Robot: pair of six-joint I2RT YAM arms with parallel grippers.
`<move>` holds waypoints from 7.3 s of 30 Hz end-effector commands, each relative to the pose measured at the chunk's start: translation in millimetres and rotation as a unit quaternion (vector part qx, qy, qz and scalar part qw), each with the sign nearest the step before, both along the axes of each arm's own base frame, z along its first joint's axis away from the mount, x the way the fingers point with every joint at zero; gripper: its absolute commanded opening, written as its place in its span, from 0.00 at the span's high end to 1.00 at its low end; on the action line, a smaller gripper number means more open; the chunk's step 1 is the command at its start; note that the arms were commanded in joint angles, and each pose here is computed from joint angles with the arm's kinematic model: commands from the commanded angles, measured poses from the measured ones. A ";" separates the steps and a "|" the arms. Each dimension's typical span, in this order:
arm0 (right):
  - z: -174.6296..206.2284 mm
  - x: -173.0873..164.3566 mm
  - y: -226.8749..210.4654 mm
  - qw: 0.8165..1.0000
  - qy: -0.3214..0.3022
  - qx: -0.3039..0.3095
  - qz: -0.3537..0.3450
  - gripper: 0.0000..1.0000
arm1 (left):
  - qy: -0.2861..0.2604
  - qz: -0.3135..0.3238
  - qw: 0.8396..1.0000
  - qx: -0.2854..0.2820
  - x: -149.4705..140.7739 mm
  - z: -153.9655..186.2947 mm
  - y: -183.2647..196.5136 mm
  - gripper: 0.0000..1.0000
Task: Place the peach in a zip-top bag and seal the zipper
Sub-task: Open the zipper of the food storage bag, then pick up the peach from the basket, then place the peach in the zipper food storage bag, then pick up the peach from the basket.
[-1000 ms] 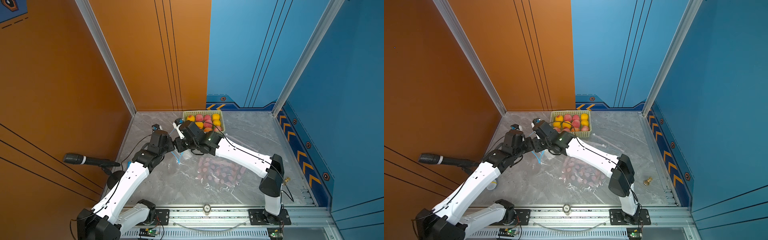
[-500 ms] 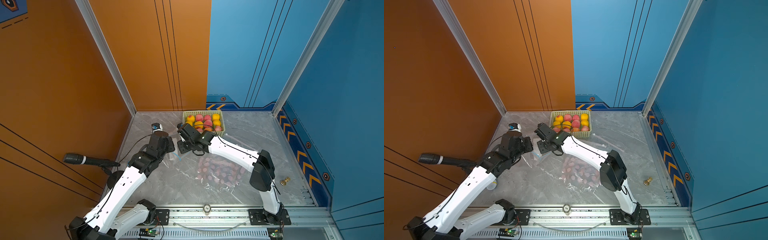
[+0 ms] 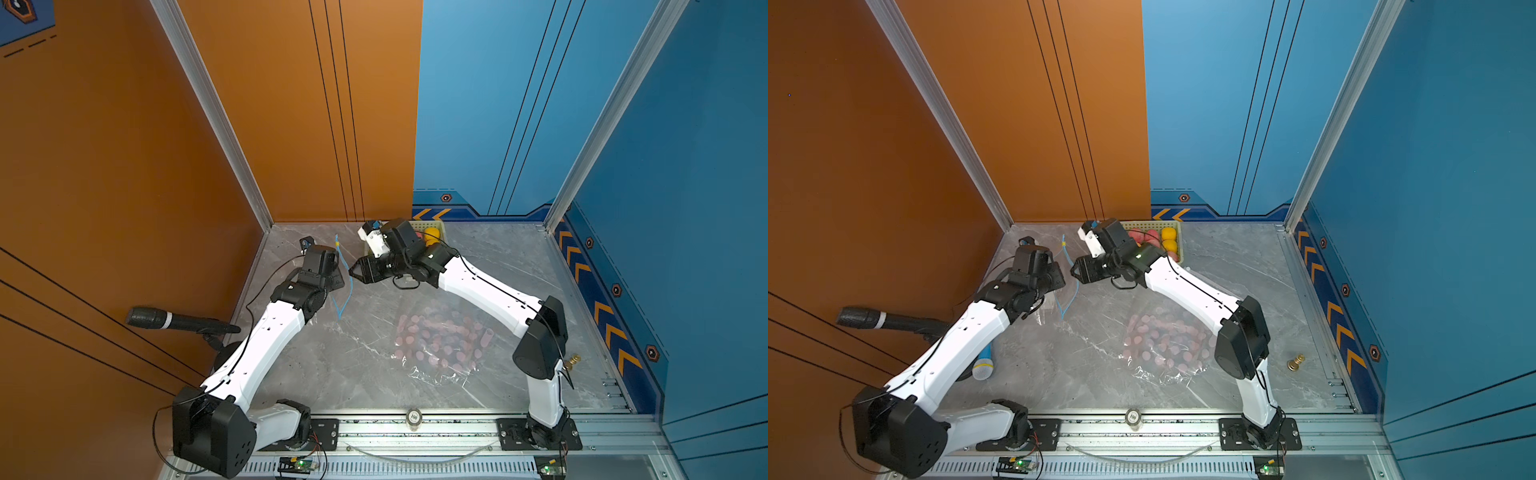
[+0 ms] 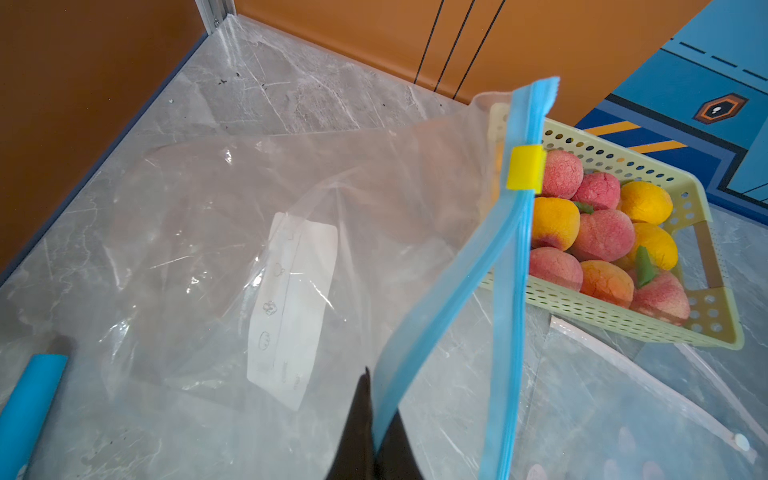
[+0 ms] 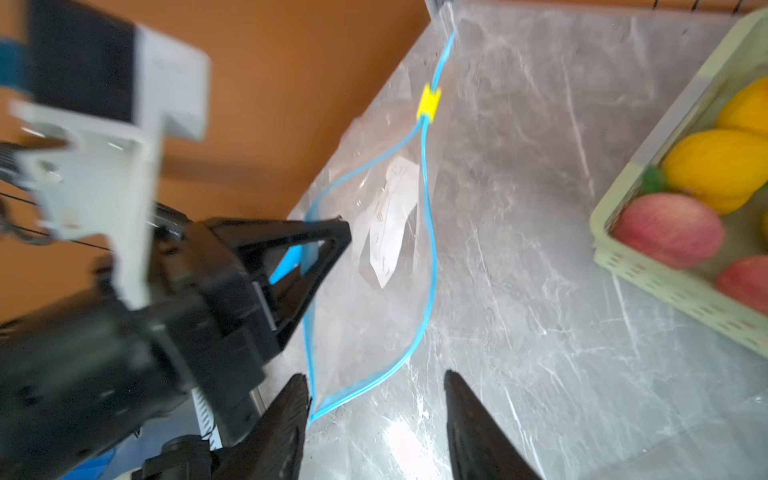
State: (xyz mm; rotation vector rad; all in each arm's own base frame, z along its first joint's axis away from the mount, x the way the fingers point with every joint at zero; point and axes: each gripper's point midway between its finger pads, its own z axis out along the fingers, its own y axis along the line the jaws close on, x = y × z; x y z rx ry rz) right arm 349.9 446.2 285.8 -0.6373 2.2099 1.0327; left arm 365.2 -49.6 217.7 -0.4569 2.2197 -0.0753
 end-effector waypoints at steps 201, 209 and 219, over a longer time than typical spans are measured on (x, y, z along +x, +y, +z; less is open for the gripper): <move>-224.5 204.7 -197.3 0.914 0.050 -0.324 -0.240 0.32 | -0.021 -0.061 0.980 -0.189 18.6 20.5 -74.1 1.00; -221.4 205.6 -198.3 0.913 0.048 -0.327 -0.240 0.42 | -0.024 -0.062 0.980 -0.190 17.2 23.1 -73.9 1.00; -124.1 190.7 -184.3 0.932 -0.007 -0.269 -0.241 0.58 | -0.026 -0.063 0.978 -0.196 17.9 26.8 -75.0 1.00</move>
